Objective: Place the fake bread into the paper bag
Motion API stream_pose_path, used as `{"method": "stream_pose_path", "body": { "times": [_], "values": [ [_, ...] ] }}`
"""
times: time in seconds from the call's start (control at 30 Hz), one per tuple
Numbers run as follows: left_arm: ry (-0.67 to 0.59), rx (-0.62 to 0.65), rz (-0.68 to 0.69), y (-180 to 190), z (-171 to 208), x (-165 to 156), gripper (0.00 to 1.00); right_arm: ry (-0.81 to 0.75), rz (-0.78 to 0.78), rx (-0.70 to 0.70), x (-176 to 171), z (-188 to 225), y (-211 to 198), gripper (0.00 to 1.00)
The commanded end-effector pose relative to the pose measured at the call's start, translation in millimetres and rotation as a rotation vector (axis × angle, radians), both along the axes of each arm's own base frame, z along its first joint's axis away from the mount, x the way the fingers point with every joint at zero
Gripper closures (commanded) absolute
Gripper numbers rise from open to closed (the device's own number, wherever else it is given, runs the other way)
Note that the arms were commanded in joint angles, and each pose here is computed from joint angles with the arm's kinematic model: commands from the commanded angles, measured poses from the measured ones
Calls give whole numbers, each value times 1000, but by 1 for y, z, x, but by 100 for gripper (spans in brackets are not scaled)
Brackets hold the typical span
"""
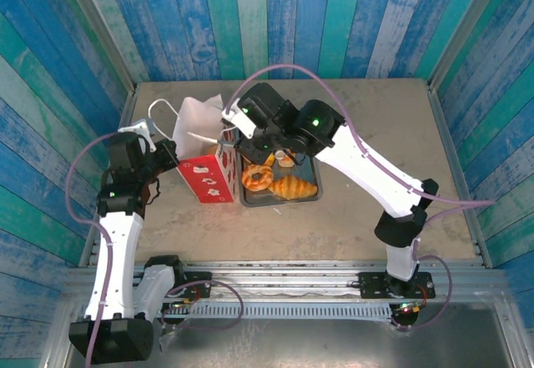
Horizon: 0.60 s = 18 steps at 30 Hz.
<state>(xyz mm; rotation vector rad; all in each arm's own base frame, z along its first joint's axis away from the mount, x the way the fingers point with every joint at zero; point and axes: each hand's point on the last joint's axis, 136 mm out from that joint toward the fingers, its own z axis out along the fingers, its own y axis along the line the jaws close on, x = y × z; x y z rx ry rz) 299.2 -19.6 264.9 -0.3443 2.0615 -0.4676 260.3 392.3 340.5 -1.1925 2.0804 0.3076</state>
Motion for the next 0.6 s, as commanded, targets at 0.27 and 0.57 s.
{"method": "stream_pose_path", "body": {
  "times": [0.27,0.57],
  "values": [
    [-11,41,19,6,9,-1,100,-68,-41,275,-16,81,-42,42],
    [-17,66,39,11,13,-3,100,-15,-256,355,2,76,-139,41]
  ]
}}
